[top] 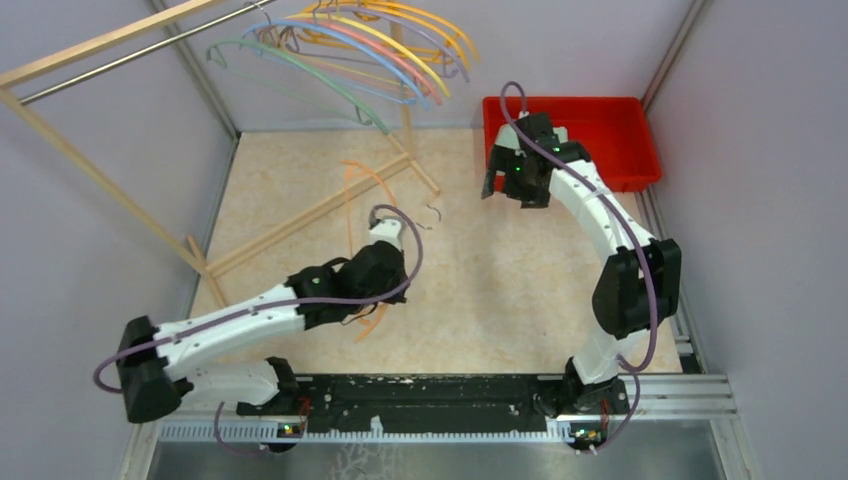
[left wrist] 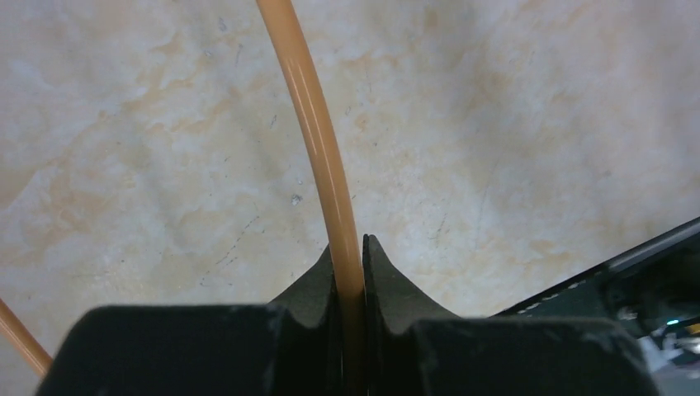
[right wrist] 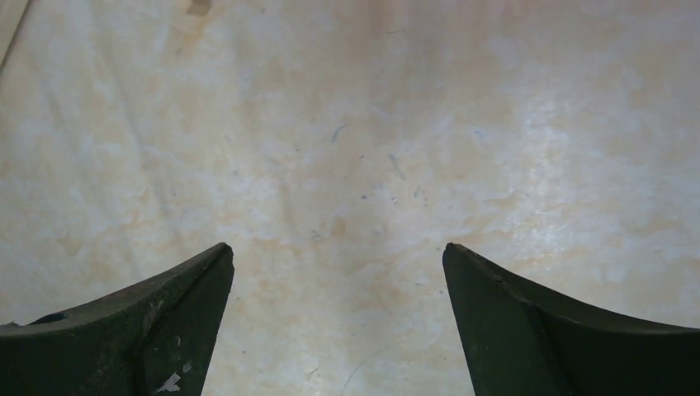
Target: Organize the hangers
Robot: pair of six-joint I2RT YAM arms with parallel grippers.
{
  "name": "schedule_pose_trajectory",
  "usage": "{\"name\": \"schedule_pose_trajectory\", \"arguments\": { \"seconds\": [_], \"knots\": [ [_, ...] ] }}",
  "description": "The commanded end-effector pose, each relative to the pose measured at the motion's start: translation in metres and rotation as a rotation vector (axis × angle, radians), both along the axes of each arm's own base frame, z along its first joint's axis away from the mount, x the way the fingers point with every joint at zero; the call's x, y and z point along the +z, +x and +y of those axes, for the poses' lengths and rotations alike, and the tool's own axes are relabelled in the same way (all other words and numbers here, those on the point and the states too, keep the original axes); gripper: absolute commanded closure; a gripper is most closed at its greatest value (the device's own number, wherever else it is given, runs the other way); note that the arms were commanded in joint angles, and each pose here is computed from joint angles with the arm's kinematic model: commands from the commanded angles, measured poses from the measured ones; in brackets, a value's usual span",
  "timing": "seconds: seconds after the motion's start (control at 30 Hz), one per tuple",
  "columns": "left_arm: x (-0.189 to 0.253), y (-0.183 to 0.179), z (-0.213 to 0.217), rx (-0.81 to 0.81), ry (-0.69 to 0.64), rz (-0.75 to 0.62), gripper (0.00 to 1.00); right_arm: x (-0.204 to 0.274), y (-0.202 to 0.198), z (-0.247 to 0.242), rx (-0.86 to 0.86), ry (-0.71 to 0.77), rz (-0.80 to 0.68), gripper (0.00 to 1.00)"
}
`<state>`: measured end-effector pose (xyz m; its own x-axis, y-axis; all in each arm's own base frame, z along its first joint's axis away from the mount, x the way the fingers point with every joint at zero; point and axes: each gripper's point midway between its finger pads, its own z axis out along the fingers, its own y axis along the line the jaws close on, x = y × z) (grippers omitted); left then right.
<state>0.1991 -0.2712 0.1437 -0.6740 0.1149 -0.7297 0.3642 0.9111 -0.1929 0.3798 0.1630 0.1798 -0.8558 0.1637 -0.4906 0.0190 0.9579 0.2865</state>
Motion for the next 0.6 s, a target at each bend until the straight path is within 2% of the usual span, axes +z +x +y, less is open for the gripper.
{"name": "schedule_pose_trajectory", "arguments": {
  "seconds": [0.0,0.2,0.37,0.47,0.57],
  "knots": [
    [0.078,0.010,0.033,0.226,-0.255,-0.143,1.00,0.020,0.015,-0.021,-0.046,-0.018,-0.121,0.03],
    [0.180,0.025,0.067,0.380,-0.531,-0.372,1.00,-0.007,0.005,-0.007,0.007,0.033,-0.057,0.02],
    [0.232,0.035,0.101,0.537,-0.644,-0.512,1.00,-0.024,0.005,-0.007,0.022,0.011,-0.025,0.02],
    [0.274,0.036,0.121,0.584,-0.749,-0.655,1.00,-0.029,0.004,-0.009,0.026,0.001,-0.013,0.02],
    [0.303,0.038,0.145,0.642,-0.711,-0.791,1.00,-0.032,0.004,-0.008,0.032,-0.002,-0.005,0.02]
  ]
}}
